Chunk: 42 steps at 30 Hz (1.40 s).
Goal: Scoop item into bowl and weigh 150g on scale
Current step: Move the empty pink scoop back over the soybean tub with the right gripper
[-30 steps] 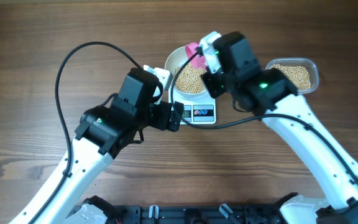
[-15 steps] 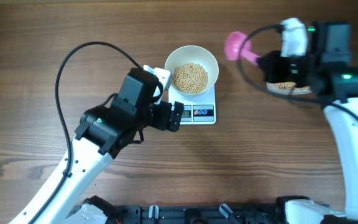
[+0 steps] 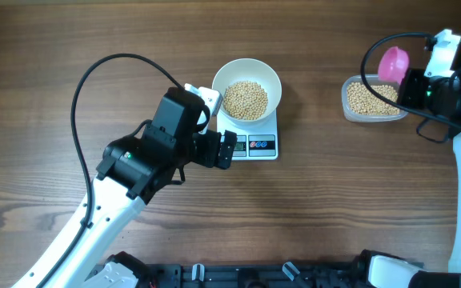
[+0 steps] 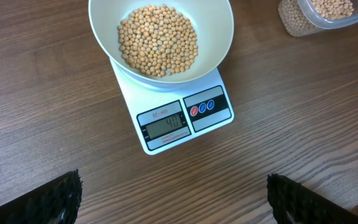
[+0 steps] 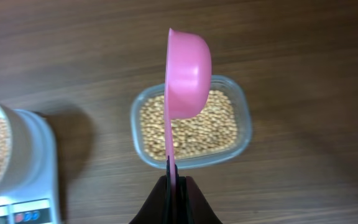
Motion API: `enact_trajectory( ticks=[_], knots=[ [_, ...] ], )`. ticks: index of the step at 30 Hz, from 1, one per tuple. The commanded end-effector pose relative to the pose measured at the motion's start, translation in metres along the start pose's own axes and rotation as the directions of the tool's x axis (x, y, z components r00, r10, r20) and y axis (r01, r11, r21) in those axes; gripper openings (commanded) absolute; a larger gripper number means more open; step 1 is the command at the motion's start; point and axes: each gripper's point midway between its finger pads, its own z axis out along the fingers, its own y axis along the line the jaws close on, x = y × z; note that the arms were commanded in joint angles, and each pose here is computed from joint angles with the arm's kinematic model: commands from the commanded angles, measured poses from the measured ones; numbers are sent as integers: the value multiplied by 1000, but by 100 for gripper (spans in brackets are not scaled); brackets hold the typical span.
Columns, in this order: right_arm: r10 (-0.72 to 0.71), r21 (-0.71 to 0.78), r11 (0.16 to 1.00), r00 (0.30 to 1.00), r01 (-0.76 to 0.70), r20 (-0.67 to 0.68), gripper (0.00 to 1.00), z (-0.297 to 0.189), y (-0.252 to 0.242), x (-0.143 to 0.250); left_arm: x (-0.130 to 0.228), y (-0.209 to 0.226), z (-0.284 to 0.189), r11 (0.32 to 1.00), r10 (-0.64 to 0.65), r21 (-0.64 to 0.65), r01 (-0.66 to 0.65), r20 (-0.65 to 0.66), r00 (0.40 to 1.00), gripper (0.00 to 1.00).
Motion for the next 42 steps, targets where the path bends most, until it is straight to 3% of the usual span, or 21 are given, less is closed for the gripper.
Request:
enact_trajectory(
  ticks=[1,31,42],
  knots=[
    [-54,139,988,997,62,-59,4,14,-25,7,0,2,-1,1000,-7,-14,7,8,1000,100],
    [-88,100,987,948,124,-305,4,82,-22,49,0,2,-1,1000,-7,-14,7,8,1000,100],
    [-156,-8,986,915,165,-373,4,101,12,67,0,2,-1,1000,-7,-14,7,8,1000,100]
  ],
)
